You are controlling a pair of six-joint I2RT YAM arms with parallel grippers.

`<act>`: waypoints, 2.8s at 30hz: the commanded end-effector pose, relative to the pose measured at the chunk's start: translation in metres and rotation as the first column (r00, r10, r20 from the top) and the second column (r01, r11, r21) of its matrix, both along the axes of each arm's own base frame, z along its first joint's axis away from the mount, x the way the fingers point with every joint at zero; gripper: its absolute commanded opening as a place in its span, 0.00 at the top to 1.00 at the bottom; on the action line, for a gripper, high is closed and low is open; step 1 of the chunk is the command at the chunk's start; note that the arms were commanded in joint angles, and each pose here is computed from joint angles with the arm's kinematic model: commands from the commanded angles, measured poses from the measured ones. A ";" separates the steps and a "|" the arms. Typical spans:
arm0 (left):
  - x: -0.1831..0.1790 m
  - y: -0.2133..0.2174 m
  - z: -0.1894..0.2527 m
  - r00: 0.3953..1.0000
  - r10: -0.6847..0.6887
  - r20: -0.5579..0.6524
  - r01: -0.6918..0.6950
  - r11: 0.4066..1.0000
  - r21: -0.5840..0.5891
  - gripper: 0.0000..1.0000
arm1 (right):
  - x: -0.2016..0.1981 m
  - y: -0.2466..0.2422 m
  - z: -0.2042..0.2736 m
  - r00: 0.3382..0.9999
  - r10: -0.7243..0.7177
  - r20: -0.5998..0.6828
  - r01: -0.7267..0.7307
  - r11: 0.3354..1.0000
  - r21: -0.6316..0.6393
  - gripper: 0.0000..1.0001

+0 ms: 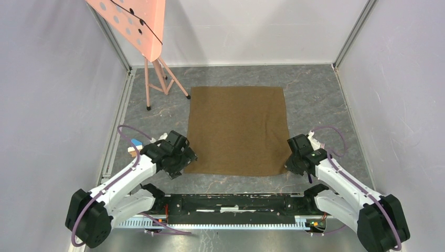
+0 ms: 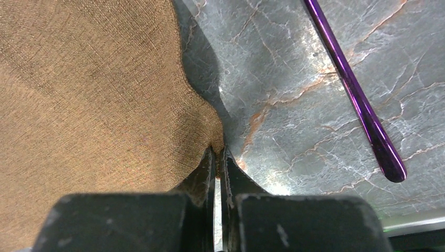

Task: Fold the napkin into a case and place the utensils inside
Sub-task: Pick up the flattened napkin from the center of the board, then fold and flatten the napkin at the center of the board.

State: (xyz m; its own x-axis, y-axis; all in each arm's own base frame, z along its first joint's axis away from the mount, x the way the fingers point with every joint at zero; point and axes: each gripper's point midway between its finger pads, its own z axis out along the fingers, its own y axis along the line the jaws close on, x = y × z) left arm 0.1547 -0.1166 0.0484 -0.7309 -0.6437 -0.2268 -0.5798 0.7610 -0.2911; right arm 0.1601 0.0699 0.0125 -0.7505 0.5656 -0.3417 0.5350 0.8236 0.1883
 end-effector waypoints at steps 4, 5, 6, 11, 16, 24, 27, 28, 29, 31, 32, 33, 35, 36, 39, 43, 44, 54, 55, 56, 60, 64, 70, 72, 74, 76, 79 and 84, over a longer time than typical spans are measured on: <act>0.038 -0.021 0.020 0.967 -0.217 0.137 0.214 0.976 0.034 0.00 | 0.007 -0.006 0.001 0.997 -0.003 0.077 0.004 1.000 -0.015 1.00; 0.037 -0.021 0.017 0.962 -0.243 0.124 0.240 0.970 0.040 0.00 | 0.006 -0.005 0.001 0.997 -0.003 0.080 0.004 1.000 -0.012 1.00; 0.035 -0.018 0.011 0.967 -0.237 0.093 0.233 0.971 0.048 0.00 | 0.007 -0.005 0.001 0.996 -0.006 0.086 0.007 1.000 -0.012 1.00; 0.024 -0.012 -0.009 0.986 -0.126 -0.104 0.131 0.990 0.042 0.33 | 0.009 -0.004 0.002 0.996 -0.007 0.088 0.007 1.000 -0.007 1.00; 0.016 -0.006 -0.012 0.987 0.011 -0.158 -0.002 0.998 0.060 0.39 | 0.007 -0.002 -0.002 0.997 -0.010 0.071 0.010 1.000 0.002 1.00; 0.004 0.011 -0.016 0.984 0.127 -0.128 -0.118 0.990 0.080 0.40 | 0.007 -0.005 -0.003 0.998 -0.004 0.064 0.005 1.000 -0.017 1.00; 0.007 0.012 -0.021 0.982 0.136 -0.130 -0.124 0.988 0.095 0.48 | 0.008 -0.003 -0.003 0.998 -0.004 0.066 0.005 1.000 -0.012 1.00; 0.010 0.012 -0.021 0.982 0.137 -0.131 -0.124 0.987 0.102 0.48 | 0.008 -0.003 -0.004 0.998 -0.001 0.064 0.002 1.000 -0.010 1.00; 0.011 0.012 -0.022 0.981 0.135 -0.140 -0.120 0.987 0.111 0.49 | 0.008 -0.003 -0.004 0.998 -0.002 0.062 0.002 1.000 -0.009 1.00; 0.008 0.010 -0.027 0.977 0.132 -0.169 -0.113 0.987 0.118 0.49 | 0.008 -0.003 -0.004 0.998 -0.001 0.059 0.001 1.000 -0.011 1.00; 0.007 0.011 -0.029 0.974 0.134 -0.181 -0.113 0.986 0.122 0.49 | 0.008 -0.003 -0.004 0.998 0.000 0.058 0.001 1.000 -0.014 1.00; 0.004 0.012 -0.032 0.971 0.139 -0.197 -0.115 0.985 0.130 0.49 | 0.008 -0.004 -0.004 0.998 -0.002 0.059 0.003 1.000 -0.019 1.00; 0.000 0.014 -0.036 0.966 0.151 -0.210 -0.123 0.983 0.139 0.49 | 0.008 -0.005 -0.004 0.998 -0.004 0.061 0.006 1.000 -0.021 1.00; -0.002 0.014 -0.038 0.964 0.156 -0.213 -0.128 0.982 0.140 0.48 | 0.008 -0.005 -0.004 0.998 -0.004 0.062 0.006 1.000 -0.024 1.00; 0.000 0.014 -0.043 0.965 0.160 -0.206 -0.133 0.982 0.136 0.48 | 0.008 -0.006 -0.003 0.998 -0.006 0.066 0.007 1.000 -0.024 1.00; 0.007 0.020 -0.053 0.974 0.142 -0.178 -0.111 0.978 0.174 0.53 | 0.008 -0.005 -0.004 0.998 -0.003 0.065 0.004 1.000 -0.019 1.00; 0.009 0.021 -0.055 0.976 0.130 -0.175 -0.097 0.978 0.183 0.55 | 0.008 -0.004 -0.003 0.998 -0.001 0.065 0.002 1.000 -0.018 1.00; 0.040 0.016 -0.037 1.000 0.022 -0.003 -0.021 0.989 0.144 0.98 | 0.018 -0.002 0.005 0.988 0.037 0.152 -0.036 0.999 -0.008 1.00; 0.047 0.012 -0.025 0.999 0.004 0.033 -0.008 0.992 0.126 0.98 | 0.022 -0.001 0.011 0.983 0.047 0.178 -0.047 0.999 -0.004 1.00; 0.053 0.009 -0.012 0.997 -0.012 0.072 0.004 0.994 0.111 0.98 | 0.026 0.000 0.018 0.976 0.056 0.212 -0.057 0.998 -0.001 1.00; 0.073 -0.011 0.058 0.950 -0.137 0.279 0.134 0.991 0.028 0.98 | 0.048 0.007 0.063 0.916 0.106 0.388 -0.119 0.993 0.009 1.00; 0.079 -0.021 0.153 0.808 -0.202 0.553 0.249 0.968 -0.011 0.98 | 0.070 0.017 0.154 0.722 0.176 0.669 -0.225 0.974 -0.014 1.00; 0.045 -0.012 0.314 0.450 -0.202 0.870 0.367 0.930 0.027 0.98 | 0.036 0.016 0.322 0.221 0.146 0.964 -0.319 0.945 -0.070 1.00; 0.024 -0.005 0.358 0.329 -0.178 0.927 0.385 0.922 0.040 0.98 | 0.010 0.016 0.373 0.051 0.128 0.990 -0.358 0.928 -0.102 1.00; 0.001 0.000 0.399 0.206 -0.147 0.968 0.417 0.907 0.049 0.98 | -0.018 0.011 0.421 -0.082 0.111 0.990 -0.371 0.919 -0.134 1.00; -0.022 0.006 0.433 0.106 -0.106 0.989 0.438 0.898 0.049 0.98 | -0.038 0.006 0.455 -0.163 0.108 0.981 -0.371 0.914 -0.163 1.00; -0.050 0.014 0.474 -0.008 -0.043 0.999 0.461 0.886 0.042 0.98 | -0.068 0.005 0.500 -0.278 0.095 0.956 -0.391 0.898 -0.203 1.00; -0.040 0.021 0.484 0.003 0.017 1.000 0.419 0.908 -0.016 0.98 | -0.054 0.000 0.503 -0.250 0.064 0.966 -0.344 0.927 -0.150 1.00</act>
State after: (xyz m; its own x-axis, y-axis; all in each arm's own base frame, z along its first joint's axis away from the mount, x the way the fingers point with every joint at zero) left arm 0.0994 -0.0951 0.5310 -0.0917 -0.6935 -0.7146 0.6034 0.5322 -0.5939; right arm 0.0801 0.0630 0.5243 0.3245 0.6216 -0.7130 -0.6228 0.7077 0.3336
